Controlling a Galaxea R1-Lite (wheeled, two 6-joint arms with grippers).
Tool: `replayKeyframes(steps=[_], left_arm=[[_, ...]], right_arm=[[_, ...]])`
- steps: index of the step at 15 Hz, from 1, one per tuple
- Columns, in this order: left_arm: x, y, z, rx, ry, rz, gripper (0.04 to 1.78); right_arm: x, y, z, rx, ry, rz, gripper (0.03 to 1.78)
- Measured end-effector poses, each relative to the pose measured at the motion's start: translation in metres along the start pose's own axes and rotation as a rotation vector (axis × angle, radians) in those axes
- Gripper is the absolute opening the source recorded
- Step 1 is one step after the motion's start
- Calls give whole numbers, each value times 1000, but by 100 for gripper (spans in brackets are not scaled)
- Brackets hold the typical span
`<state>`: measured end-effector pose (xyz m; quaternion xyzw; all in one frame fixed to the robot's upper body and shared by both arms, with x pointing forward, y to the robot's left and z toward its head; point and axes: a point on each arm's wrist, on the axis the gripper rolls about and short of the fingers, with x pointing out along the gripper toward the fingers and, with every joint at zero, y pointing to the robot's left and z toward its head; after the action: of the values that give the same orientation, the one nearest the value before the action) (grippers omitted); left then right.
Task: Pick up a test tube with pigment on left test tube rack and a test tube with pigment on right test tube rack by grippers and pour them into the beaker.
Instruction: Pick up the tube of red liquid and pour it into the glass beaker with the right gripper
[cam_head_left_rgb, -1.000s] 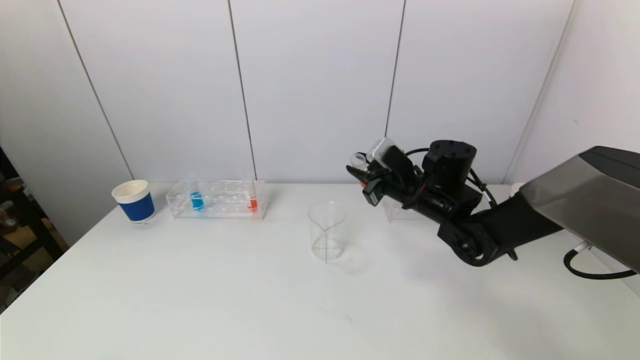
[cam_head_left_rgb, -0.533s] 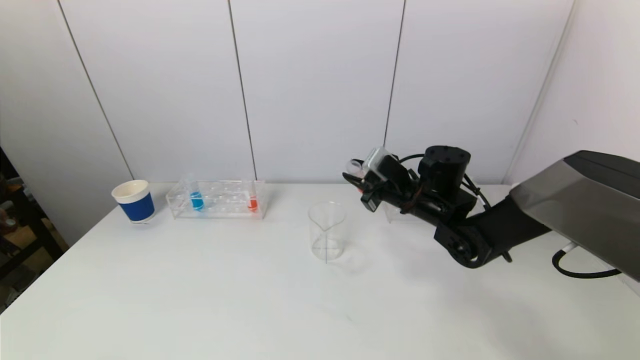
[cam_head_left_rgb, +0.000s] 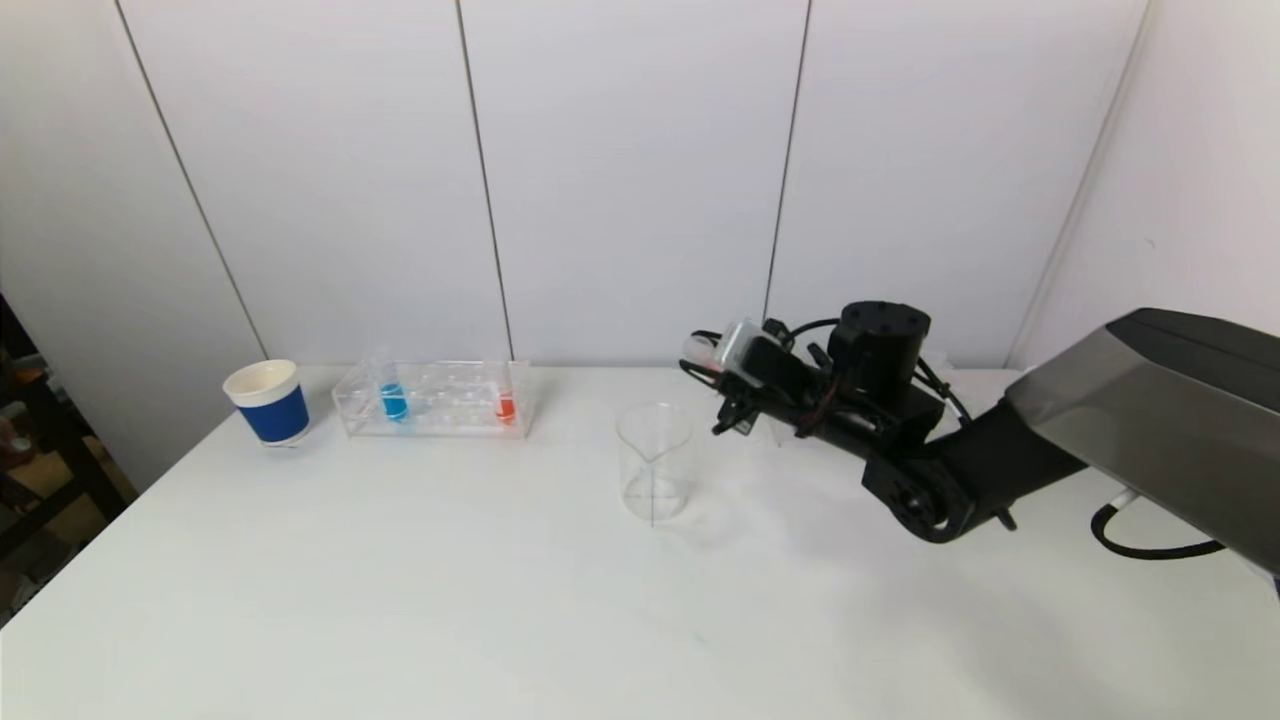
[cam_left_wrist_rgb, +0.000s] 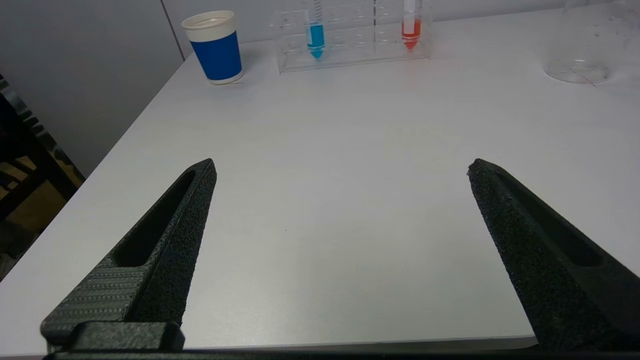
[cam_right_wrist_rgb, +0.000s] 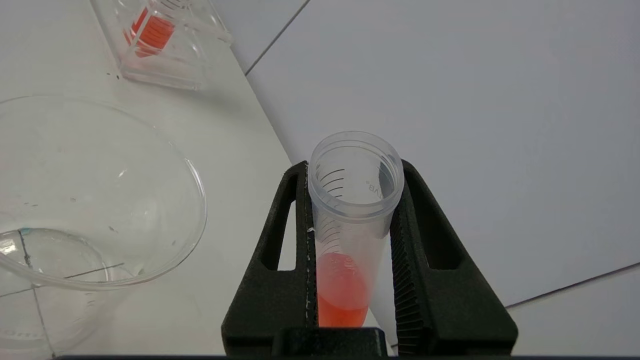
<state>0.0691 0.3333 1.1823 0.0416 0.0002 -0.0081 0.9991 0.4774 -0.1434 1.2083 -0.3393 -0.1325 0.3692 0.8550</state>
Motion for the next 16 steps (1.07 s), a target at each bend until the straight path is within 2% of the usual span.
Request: replayKeyframes(steps=[5, 16], left_arm=[[0, 0, 0, 0, 0, 0, 176], [0, 0, 0, 0, 0, 1, 176]], right_arm=[[0, 3, -1, -92, -13, 23, 48], [-1, 6, 7, -222, -55, 20, 48]])
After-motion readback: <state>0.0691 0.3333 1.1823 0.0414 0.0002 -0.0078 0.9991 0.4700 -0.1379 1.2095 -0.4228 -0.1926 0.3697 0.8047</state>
